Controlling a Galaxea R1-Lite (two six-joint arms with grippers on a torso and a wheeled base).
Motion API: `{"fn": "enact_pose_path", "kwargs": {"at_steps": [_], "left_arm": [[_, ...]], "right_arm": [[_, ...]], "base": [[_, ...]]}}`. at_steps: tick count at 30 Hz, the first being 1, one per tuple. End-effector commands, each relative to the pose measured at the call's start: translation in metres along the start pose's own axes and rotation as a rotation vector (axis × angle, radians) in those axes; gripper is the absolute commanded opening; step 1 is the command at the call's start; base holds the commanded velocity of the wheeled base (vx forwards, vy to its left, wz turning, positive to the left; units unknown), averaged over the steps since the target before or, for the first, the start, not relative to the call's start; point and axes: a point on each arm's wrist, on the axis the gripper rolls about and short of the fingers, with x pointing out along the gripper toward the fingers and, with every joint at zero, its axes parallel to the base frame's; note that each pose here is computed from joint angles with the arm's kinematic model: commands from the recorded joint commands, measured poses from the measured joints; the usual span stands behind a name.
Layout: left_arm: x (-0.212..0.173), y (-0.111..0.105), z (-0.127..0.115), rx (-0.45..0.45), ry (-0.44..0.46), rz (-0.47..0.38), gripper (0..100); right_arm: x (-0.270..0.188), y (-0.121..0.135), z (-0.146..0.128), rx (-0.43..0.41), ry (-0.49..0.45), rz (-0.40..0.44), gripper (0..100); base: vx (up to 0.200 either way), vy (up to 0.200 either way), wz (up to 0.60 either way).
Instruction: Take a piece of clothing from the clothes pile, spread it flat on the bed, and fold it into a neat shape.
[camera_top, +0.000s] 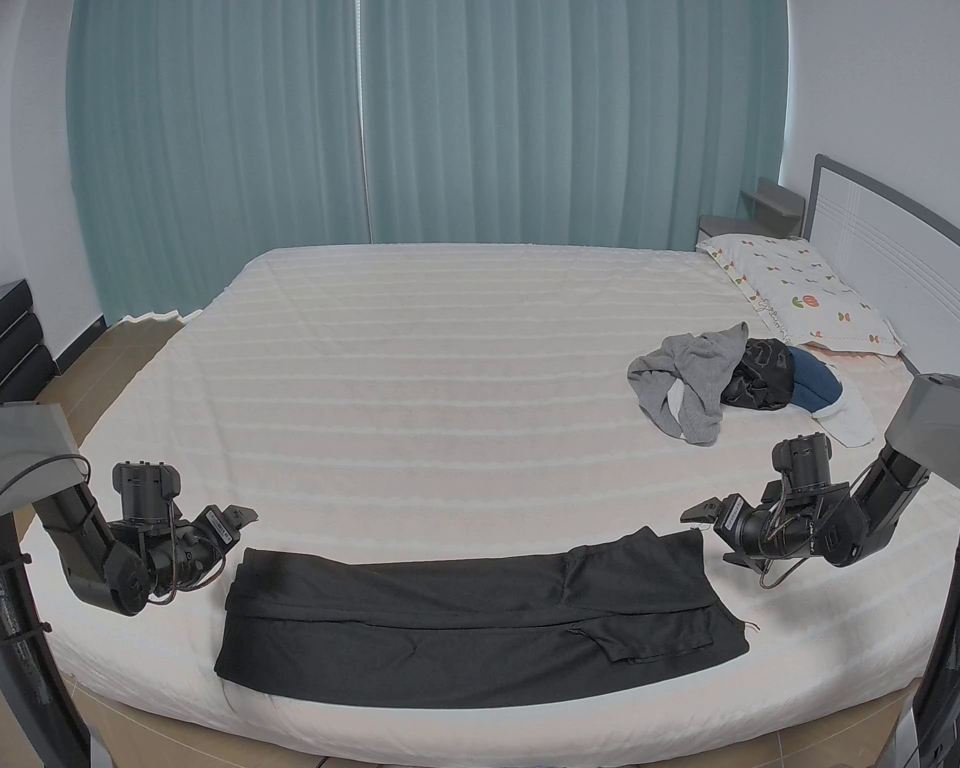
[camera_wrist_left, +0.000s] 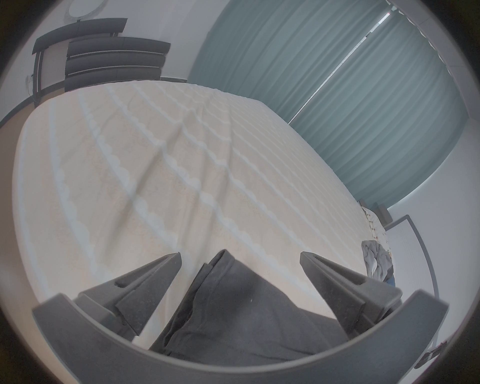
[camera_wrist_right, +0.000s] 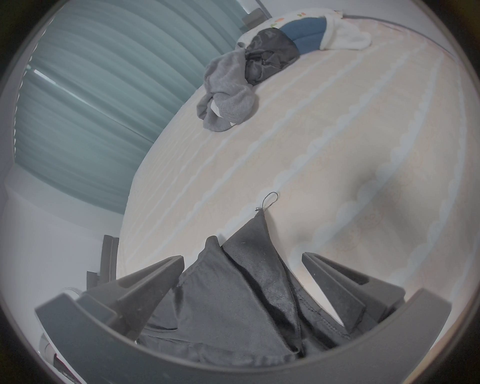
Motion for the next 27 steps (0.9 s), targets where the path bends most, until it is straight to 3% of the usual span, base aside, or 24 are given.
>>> {"fn": "enact_pose_path", "kwargs": {"at_steps": [1, 7, 8, 27], "left_arm": [[0.033, 0.008, -0.008, -0.01, 0.044, 0.031, 100], [0.045, 0.01, -0.01, -0.008, 0.051, 0.039, 100], [0.045, 0.01, -0.01, -0.008, 0.051, 0.039, 0], [0.029, 0.014, 0.004, -0.102, -0.007, 0.05, 0]], "right_arm": [[0.01, -0.012, 0.003, 0.032, 0.014, 0.008, 100], [0.014, -0.017, 0.002, 0.039, 0.008, 0.007, 100], [0.014, -0.017, 0.002, 0.039, 0.008, 0.007, 100], [0.036, -0.018, 0.003, 0.018, -0.047, 0.07, 100]], "base": [[0.0, 0.0, 0.0], [0.0, 0.0, 0.0], [0.0, 0.0, 0.0], [0.0, 0.0, 0.0]]}}
